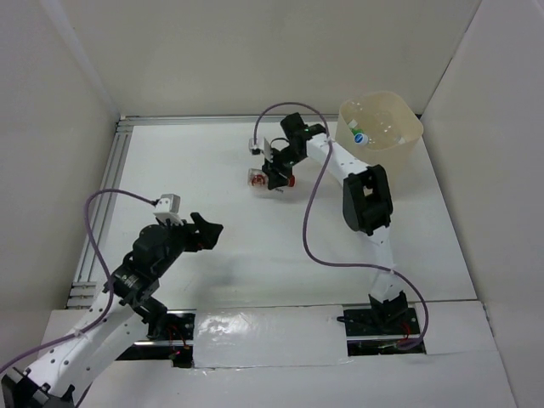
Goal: Put the plastic bottles in the bin
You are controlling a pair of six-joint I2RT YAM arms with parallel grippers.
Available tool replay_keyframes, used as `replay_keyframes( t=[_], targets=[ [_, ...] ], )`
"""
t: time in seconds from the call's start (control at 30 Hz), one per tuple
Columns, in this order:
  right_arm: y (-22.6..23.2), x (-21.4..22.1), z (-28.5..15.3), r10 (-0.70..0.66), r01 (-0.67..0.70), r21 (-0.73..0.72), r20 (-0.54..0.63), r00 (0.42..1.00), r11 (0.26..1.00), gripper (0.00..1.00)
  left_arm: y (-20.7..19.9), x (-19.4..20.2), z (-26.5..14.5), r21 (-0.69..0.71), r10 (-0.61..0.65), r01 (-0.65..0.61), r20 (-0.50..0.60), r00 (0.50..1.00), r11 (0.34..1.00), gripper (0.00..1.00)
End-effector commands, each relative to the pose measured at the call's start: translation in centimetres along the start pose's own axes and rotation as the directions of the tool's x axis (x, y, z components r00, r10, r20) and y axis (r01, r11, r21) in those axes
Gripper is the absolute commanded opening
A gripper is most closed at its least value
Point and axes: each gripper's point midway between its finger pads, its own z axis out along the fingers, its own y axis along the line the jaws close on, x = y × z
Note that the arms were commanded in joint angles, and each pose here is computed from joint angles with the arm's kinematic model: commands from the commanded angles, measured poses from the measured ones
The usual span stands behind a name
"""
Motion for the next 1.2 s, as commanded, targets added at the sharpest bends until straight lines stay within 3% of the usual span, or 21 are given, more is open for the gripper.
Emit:
replay_keyframes(
  t=[0.0,0.07,0.13,0.17,0.23,0.3,0.33,0.43,0.47,0.57,0.67,0.8,1.03,1.1,1.13,1.17],
  targets=[
    [5.3,-13.6,-11.7,-0.034,0.049,-0.038,0.33,0.943,0.998,0.23,-2.4,0.4,1.3,0.119,0.007,-0.004,-0.021,1.0,0.993,0.95],
    [6.6,-19.8,-18.3,-0.163,0.129,0.106,0.441,0.882,0.986,0.23,-2.7,0.9,2.0,0.136,0.019,-0.013,-0.043,0.999,0.991,0.95],
    [8.5,-23.3,-23.7,-0.206,0.112,0.215,0.493,0.845,0.97,0.23,-3.3,0.8,3.0,0.158,0.031,-0.023,-0.047,0.998,0.987,0.94],
    [8.2,-24.2,-25.0,-0.241,0.111,0.274,0.505,0.828,0.955,0.24,-3.8,0.6,3.3,0.174,0.031,-0.022,-0.048,0.998,0.984,0.94],
    [6.2,-23.6,-29.8,-0.222,-0.022,0.442,0.492,0.842,0.897,0.24,-4.9,-0.2,3.9,0.208,0.05,-0.043,-0.026,0.998,0.977,0.94],
    [3.3,-21.2,-32.7,-0.187,-0.139,0.555,0.49,0.851,0.82,0.24,-5.2,0.3,4.6,0.212,0.065,-0.052,-0.054,0.996,0.976,0.94],
    [0.5,-17.4,-36.5,-0.127,-0.277,0.641,0.509,0.851,0.716,0.24,-5.7,0.2,5.0,0.221,0.077,-0.063,-0.058,0.995,0.973,0.94],
    [-1.4,-11.0,-42.3,-0.062,-0.435,0.679,0.576,0.815,0.591,0.25,-6.5,0.0,5.5,0.242,0.09,-0.073,-0.057,0.994,0.967,0.94],
    [-2.2,-7.0,-44.9,-0.027,-0.476,0.706,0.573,0.819,0.524,0.25,-7.2,-0.2,5.4,0.259,0.092,-0.076,-0.053,0.994,0.963,0.94],
    [-2.1,-0.8,-46.5,0.071,-0.548,0.658,0.605,0.793,0.517,0.28,-7.9,0.2,5.6,0.273,0.109,-0.089,-0.062,0.992,0.958,0.94],
    [-2.2,3.0,-45.0,0.128,-0.556,0.609,0.601,0.789,0.566,0.34,-8.6,0.5,5.7,0.289,0.128,-0.102,-0.075,0.989,0.952,0.94],
    [-2.5,5.3,-43.0,0.178,-0.57,0.545,0.608,0.774,0.615,0.37,-9.4,0.1,6.0,0.292,0.153,-0.127,-0.067,0.986,0.948,0.94],
    [-2.6,7.1,-42.1,0.216,-0.582,0.503,0.609,0.763,0.639,0.44,-9.4,0.9,5.7,0.29,0.161,-0.133,-0.072,0.984,0.948,0.94],
    [-2.6,7.4,-41.8,0.223,-0.57,0.505,0.59,0.776,0.648,0.6,-9.2,0.9,5.6,0.282,0.16,-0.134,-0.069,0.985,0.95,0.94],
    [-2.4,7.7,-41.5,0.248,-0.584,0.488,0.59,0.768,0.649,0.75,-9.2,0.9,5.6,0.282,0.16,-0.134,-0.069,0.985,0.95,0.94],
    [-2.4,7.5,-41.8,0.239,-0.574,0.496,0.584,0.776,0.652,1.0,-9.0,0.8,5.7,0.273,0.158,-0.135,-0.064,0.985,0.952,0.97]
  ],
)
